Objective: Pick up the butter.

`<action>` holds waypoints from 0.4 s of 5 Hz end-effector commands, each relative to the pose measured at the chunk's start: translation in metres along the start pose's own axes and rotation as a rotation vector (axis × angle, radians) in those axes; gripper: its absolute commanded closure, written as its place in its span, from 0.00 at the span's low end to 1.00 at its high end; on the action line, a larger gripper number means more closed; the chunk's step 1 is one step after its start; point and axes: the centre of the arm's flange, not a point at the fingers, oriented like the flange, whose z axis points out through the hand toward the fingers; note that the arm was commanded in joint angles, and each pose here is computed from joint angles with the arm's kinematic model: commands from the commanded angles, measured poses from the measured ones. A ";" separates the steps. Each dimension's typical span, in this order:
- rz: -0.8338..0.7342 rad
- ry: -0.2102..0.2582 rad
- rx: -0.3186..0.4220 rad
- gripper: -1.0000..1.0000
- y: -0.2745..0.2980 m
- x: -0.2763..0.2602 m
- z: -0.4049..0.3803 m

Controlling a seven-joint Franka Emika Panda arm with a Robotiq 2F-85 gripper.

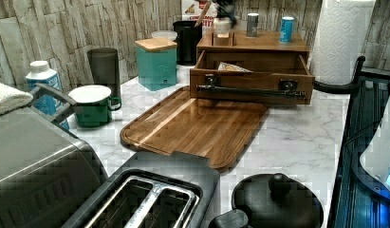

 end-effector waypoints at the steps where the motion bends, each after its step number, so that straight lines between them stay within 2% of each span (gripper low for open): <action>1: 0.040 0.003 0.179 1.00 -0.019 -0.104 -0.184; 2: 0.040 0.003 0.179 1.00 -0.019 -0.104 -0.184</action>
